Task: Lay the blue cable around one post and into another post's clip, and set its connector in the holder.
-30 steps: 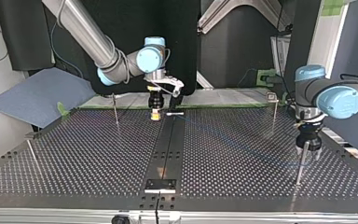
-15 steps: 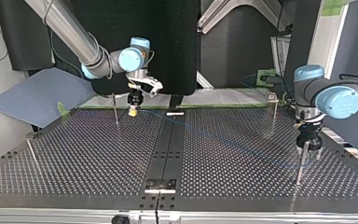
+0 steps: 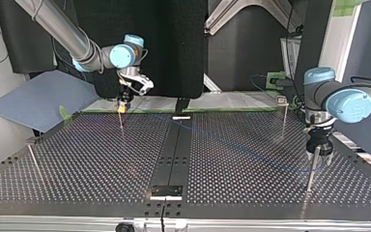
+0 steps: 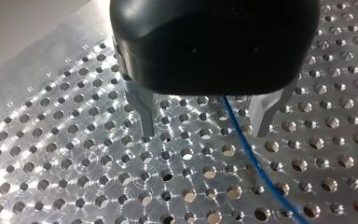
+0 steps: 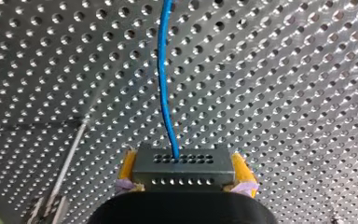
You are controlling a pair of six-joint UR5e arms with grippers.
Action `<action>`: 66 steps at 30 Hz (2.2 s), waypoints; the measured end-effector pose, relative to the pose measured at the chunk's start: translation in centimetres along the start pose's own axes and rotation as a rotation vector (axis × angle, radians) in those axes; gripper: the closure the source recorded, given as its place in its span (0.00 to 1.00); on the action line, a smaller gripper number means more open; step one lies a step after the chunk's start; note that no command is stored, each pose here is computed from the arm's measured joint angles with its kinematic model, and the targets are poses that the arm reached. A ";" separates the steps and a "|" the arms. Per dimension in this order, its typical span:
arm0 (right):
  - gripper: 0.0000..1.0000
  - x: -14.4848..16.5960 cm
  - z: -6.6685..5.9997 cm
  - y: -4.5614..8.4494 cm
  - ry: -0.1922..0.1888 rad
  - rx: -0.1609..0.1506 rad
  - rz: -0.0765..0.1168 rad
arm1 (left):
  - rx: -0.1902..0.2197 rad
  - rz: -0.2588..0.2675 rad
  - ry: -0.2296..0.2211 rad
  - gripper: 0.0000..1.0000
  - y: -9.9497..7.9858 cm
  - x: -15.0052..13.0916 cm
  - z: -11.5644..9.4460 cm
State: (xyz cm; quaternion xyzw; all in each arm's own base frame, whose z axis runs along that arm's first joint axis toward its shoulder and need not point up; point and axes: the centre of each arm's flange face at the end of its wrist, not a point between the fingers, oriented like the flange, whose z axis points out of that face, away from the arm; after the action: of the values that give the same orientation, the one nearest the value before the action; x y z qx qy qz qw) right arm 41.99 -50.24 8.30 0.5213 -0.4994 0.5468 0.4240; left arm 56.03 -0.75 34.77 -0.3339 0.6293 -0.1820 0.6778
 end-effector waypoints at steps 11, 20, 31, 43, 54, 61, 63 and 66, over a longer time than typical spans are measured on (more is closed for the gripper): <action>1.00 -2.2 -2.2 2.1 0.006 -0.061 0.000 | 0.000 0.002 0.000 0.00 0.0 0.0 0.0; 1.00 -5.7 -3.8 5.9 -0.014 -0.170 -0.022 | -0.001 0.007 -0.001 0.00 0.0 0.0 0.0; 1.00 -12.1 -6.5 11.8 -0.080 -0.282 -0.006 | 0.001 0.009 0.004 0.00 -0.2 0.2 -0.1; 1.00 -15.6 -8.7 17.0 -0.137 -0.295 -0.023 | 0.001 0.015 0.011 0.00 -0.2 0.6 -0.3; 1.00 -15.5 -7.6 20.7 -0.138 -0.296 0.005 | 0.008 0.021 0.005 0.00 -0.3 0.5 -0.2; 1.00 -14.5 -4.1 23.0 -0.115 -0.303 0.017 | 0.024 0.026 0.003 0.00 -0.7 0.7 -0.2; 1.00 -14.1 -3.1 23.8 -0.101 -0.313 0.020 | 0.030 0.026 0.006 0.00 -0.8 0.9 -0.2; 1.00 -13.7 -2.0 25.0 -0.085 -0.331 0.025 | 0.035 0.026 0.009 0.00 -1.0 1.0 -0.2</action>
State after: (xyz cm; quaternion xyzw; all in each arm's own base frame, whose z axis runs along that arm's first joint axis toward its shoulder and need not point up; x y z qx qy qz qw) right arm 18.44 -51.05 -7.79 0.4608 -0.6064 0.4400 0.4757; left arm 56.11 -2.18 34.69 -0.3128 0.6335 -0.1855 0.6830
